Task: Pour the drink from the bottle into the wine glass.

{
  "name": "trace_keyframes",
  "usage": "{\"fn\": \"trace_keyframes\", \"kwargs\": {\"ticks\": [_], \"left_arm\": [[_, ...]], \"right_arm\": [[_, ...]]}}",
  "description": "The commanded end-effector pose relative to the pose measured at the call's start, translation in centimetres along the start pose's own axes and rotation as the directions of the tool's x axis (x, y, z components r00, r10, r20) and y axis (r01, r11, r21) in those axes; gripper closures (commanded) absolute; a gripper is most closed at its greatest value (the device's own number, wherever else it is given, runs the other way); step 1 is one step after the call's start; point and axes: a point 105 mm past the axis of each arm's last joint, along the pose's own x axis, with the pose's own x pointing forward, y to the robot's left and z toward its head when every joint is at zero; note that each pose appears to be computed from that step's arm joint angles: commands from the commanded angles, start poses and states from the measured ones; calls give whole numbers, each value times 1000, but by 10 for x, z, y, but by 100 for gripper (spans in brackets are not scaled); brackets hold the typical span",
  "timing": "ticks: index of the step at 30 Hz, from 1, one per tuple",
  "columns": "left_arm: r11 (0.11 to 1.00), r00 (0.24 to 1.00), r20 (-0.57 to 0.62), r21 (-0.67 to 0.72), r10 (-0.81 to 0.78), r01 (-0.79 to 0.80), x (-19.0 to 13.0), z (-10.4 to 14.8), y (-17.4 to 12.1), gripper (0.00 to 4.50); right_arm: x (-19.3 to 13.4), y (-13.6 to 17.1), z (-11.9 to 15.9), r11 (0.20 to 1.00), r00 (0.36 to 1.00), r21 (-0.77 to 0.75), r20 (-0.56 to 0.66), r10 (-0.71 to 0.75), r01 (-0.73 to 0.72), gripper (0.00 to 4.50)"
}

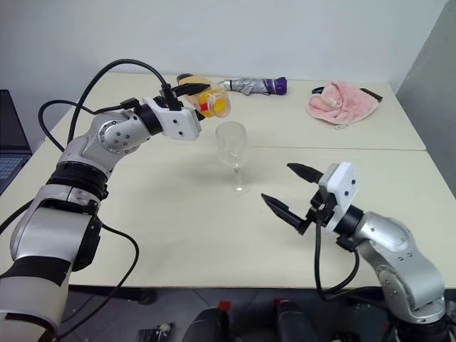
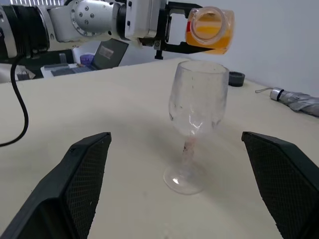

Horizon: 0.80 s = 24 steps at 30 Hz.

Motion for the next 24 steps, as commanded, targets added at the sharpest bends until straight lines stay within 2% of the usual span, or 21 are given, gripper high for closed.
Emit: {"fn": "trace_keyframes", "kwargs": {"ticks": [1,10,24], "left_arm": [[995,996,38,50,80,-82,3,9,30,281],[994,996,52,72,78,-82,4,12,31,281],[987,996,73,146,58,-68,7,17,32,281]], "right_arm": [[-3,-4,15,998,998,-25,38,58,-57,0],[4,-7,25,986,985,59,91,148,-154,0],[15,-5,21,986,983,12,80,164,-165,0]]}}
